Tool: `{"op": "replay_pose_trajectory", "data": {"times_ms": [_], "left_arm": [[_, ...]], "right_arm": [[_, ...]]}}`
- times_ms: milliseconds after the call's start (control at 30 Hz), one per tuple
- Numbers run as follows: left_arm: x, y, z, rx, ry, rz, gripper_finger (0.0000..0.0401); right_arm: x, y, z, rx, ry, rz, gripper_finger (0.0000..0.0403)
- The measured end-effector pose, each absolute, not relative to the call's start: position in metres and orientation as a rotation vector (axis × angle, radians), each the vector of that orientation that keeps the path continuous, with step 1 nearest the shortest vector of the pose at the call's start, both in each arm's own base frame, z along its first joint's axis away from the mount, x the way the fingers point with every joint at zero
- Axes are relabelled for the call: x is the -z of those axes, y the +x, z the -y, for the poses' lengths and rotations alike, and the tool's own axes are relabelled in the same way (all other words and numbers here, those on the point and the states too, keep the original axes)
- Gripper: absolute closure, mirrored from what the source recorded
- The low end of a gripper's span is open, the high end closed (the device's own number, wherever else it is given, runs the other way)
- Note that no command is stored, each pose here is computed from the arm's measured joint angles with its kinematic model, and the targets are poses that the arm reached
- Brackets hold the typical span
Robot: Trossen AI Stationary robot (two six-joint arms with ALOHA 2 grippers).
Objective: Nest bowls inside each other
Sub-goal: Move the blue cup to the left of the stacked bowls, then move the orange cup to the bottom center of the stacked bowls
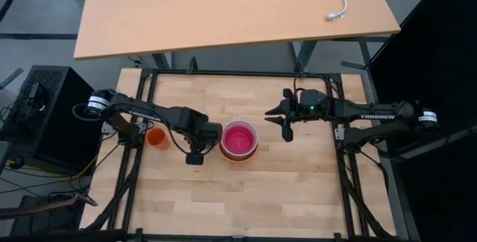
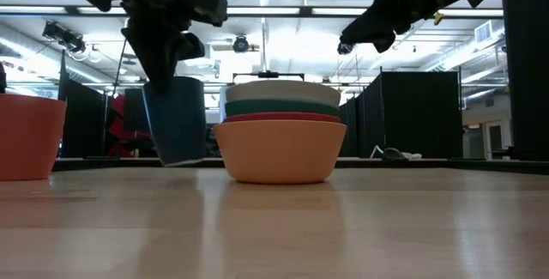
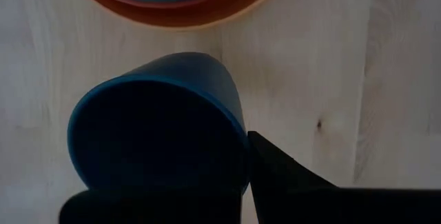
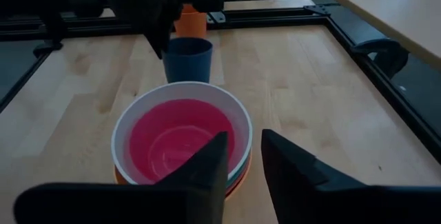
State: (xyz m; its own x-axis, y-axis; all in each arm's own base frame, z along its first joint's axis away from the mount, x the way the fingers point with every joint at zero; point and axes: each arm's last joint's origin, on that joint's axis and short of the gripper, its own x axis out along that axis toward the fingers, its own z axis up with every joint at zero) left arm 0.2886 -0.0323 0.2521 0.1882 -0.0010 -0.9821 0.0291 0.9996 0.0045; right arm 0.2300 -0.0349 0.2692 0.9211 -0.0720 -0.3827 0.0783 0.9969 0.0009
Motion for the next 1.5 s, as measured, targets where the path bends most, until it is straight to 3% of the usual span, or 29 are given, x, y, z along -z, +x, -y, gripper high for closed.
{"op": "replay_pose_trajectory", "data": {"times_ms": [267,767,1000,1233,1500], "left_arm": [[-0.244,0.293,0.033,0.026,0.023,-1.408,0.0399],[-0.243,0.297,0.032,0.010,0.031,-1.388,0.0355],[-0.243,0.294,0.030,-0.058,0.088,-1.409,0.0318],[-0.259,0.294,0.030,-0.081,0.072,-1.418,0.0280],[-0.285,0.269,0.038,-0.183,0.005,-1.467,0.0269]], "right_arm": [[-0.269,0.230,0.035,0.077,0.017,-0.391,0.0336],[-0.269,0.230,0.035,0.080,0.036,-0.391,0.0297],[-0.269,0.230,0.035,0.081,0.039,-0.391,0.0302],[-0.269,0.230,0.035,0.081,0.038,-0.391,0.0303],[-0.269,0.230,0.035,0.079,0.031,-0.392,0.0289]]}}
